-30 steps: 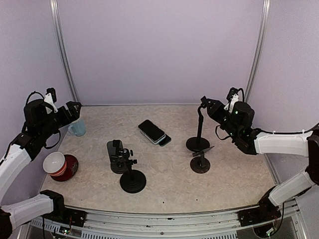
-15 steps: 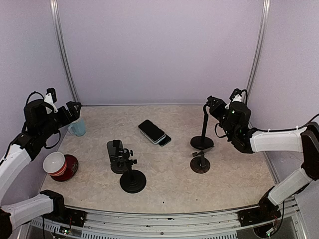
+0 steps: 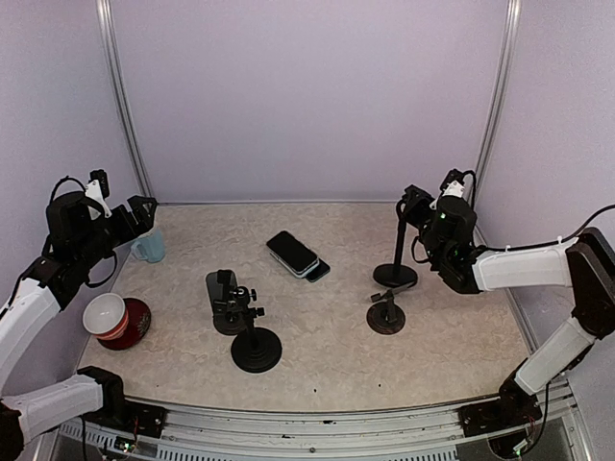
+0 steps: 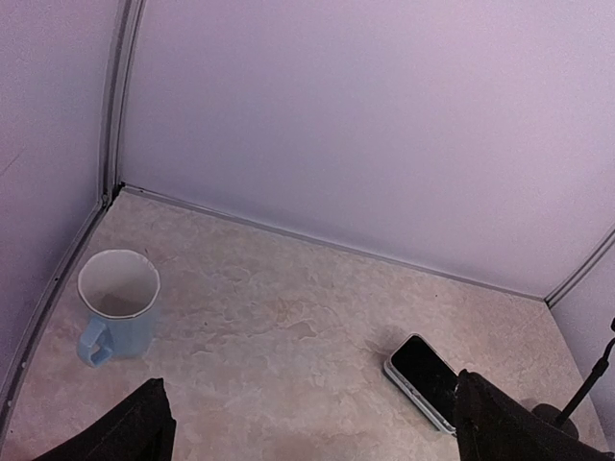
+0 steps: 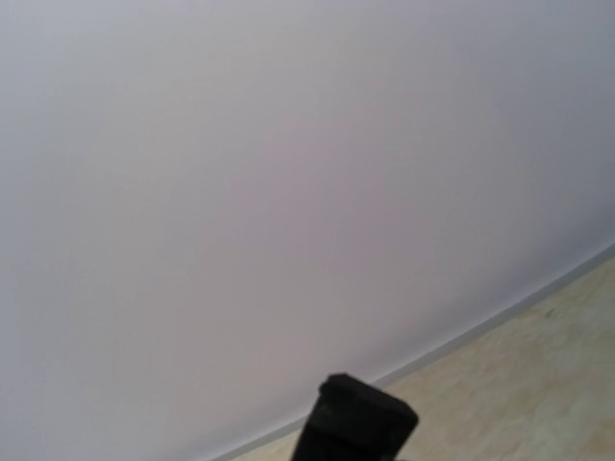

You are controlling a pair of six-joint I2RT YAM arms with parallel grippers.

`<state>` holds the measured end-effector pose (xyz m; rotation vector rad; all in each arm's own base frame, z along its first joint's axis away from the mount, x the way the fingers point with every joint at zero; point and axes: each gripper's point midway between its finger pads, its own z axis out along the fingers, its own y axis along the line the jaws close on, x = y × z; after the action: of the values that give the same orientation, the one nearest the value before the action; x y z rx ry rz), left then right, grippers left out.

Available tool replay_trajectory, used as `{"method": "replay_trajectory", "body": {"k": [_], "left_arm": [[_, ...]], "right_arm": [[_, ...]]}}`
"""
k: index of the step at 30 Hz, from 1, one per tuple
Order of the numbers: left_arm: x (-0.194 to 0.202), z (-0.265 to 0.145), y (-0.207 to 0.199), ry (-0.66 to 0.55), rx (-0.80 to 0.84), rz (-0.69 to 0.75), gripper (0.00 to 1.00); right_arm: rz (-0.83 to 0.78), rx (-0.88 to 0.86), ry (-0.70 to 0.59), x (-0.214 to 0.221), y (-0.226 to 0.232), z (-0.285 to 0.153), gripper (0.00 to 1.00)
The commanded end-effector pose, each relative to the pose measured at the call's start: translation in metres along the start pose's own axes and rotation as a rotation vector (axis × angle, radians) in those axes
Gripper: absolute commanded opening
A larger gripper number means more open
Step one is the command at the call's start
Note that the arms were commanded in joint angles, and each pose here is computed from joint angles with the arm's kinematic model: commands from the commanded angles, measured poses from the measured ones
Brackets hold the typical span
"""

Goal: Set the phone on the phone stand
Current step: Place the phone stand at the center of the board.

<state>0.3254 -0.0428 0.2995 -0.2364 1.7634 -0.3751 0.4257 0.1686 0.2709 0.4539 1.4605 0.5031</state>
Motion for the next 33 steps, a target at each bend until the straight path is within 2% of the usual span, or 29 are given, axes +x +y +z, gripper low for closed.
{"method": "replay_trajectory", "body": {"k": [1, 7, 15, 21, 24, 29, 33], "left_arm": [[-0.003, 0.001, 0.0, -0.018, 0.008, -0.002, 0.99], [-0.003, 0.001, 0.0, -0.019, 0.008, -0.001, 0.99], [-0.003, 0.0, 0.0, -0.019, 0.008, -0.001, 0.99], [-0.004, -0.001, 0.0, -0.022, 0.006, 0.0, 0.99], [-0.004, -0.001, 0.0, -0.023, 0.007, 0.0, 0.99], [-0.004, -0.001, -0.001, -0.022, 0.01, 0.0, 0.99], [-0.004, -0.001, -0.001, -0.021, 0.011, 0.0, 0.99]], "right_arm": [[-0.068, 0.007, -0.072, -0.028, 0.008, -0.006, 0.13], [-0.065, -0.021, -0.077, -0.041, 0.017, -0.011, 0.14], [-0.093, 0.062, -0.053, -0.01, -0.019, -0.014, 0.15], [-0.051, 0.069, -0.007, 0.006, -0.034, -0.024, 0.21], [-0.021, 0.07, 0.015, 0.008, -0.038, -0.033, 0.31], [-0.029, 0.055, 0.069, 0.003, -0.036, -0.044, 0.63], [-0.061, 0.018, 0.122, -0.006, -0.024, -0.053, 0.78]]}}
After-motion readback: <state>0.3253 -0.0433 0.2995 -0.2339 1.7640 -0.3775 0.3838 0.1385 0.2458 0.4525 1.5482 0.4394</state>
